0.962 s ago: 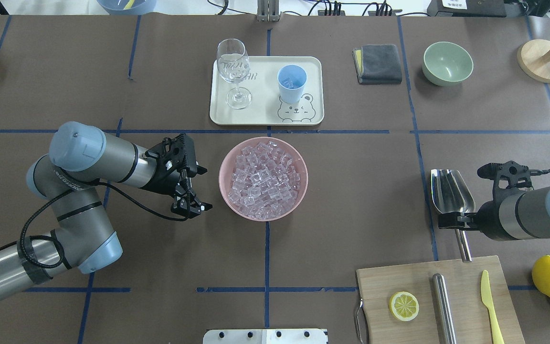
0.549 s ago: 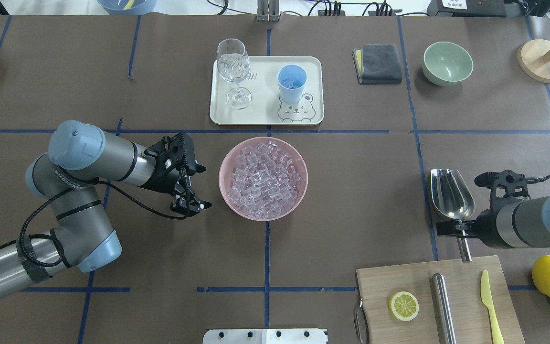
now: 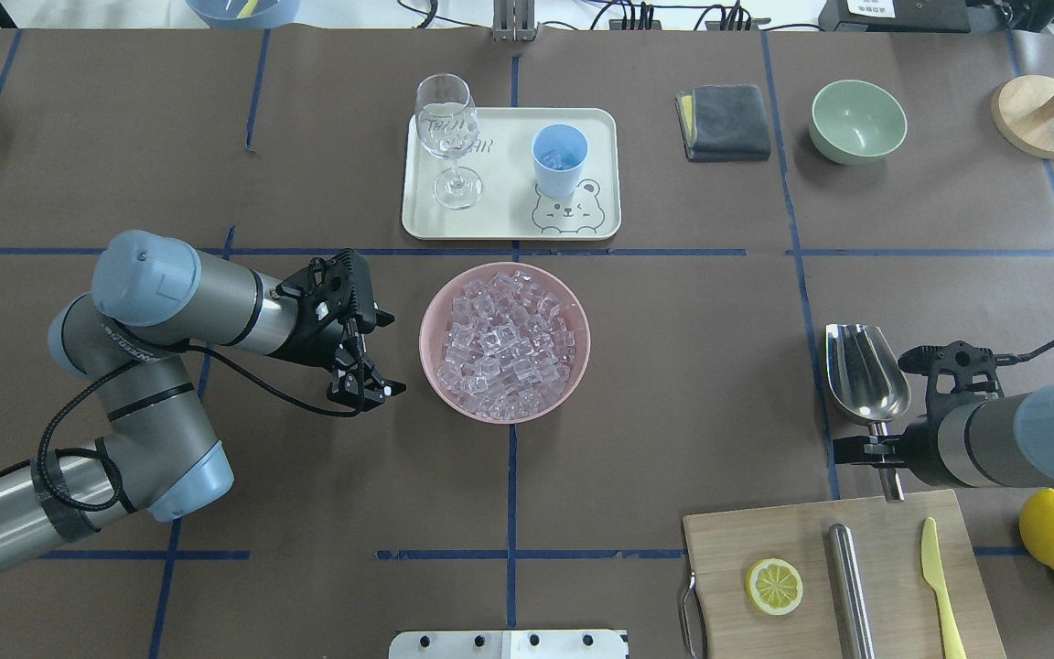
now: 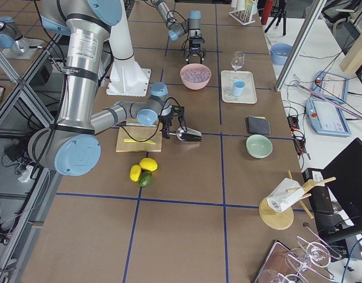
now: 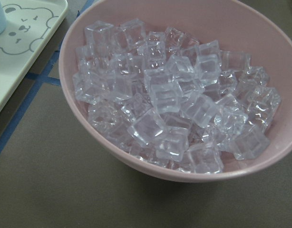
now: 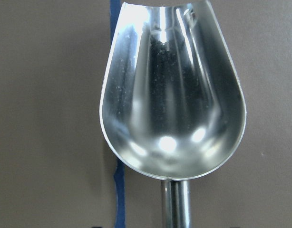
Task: Put ice in cup with scoop
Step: 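Lower the right gripper onto the metal scoop handle and close it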
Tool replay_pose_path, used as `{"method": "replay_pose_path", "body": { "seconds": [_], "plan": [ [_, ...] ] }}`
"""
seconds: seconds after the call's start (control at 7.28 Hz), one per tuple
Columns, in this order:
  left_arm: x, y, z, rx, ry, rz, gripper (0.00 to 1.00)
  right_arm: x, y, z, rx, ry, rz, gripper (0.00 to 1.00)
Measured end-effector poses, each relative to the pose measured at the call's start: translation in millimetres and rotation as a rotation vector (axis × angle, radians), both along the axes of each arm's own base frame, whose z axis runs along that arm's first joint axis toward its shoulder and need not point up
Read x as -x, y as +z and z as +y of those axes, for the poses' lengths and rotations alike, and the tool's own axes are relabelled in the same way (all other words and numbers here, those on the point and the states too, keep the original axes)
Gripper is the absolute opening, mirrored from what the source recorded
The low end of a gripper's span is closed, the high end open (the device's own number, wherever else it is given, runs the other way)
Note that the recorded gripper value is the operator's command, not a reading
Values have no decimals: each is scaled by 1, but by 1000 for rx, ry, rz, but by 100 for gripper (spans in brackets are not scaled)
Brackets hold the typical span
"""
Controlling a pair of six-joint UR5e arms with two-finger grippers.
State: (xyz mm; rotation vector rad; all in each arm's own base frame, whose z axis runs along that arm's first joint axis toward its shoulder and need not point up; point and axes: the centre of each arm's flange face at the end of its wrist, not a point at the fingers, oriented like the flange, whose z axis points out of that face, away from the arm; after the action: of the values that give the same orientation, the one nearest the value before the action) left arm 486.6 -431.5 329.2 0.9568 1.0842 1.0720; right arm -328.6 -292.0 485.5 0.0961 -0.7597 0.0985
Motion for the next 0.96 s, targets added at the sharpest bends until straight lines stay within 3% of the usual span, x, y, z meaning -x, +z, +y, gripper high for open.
{"method": "replay_pose_path", "body": {
  "seconds": [0.27,0.41,0.55,0.69,0.96],
  "plan": [
    [0,0,0,0,-1,0,100,3,2,1,-9,3,9,48],
    [0,0,0,0,-1,0,100,3,2,1,-13,6,11,25],
    [0,0,0,0,-1,0,100,4,3,0,-19,10,14,9],
    [0,0,0,0,-1,0,100,3,3,0,-25,16,17,0],
    [0,-1,0,-1,-1,1,100,3,1,0,-26,27,16,0]
  ]
}}
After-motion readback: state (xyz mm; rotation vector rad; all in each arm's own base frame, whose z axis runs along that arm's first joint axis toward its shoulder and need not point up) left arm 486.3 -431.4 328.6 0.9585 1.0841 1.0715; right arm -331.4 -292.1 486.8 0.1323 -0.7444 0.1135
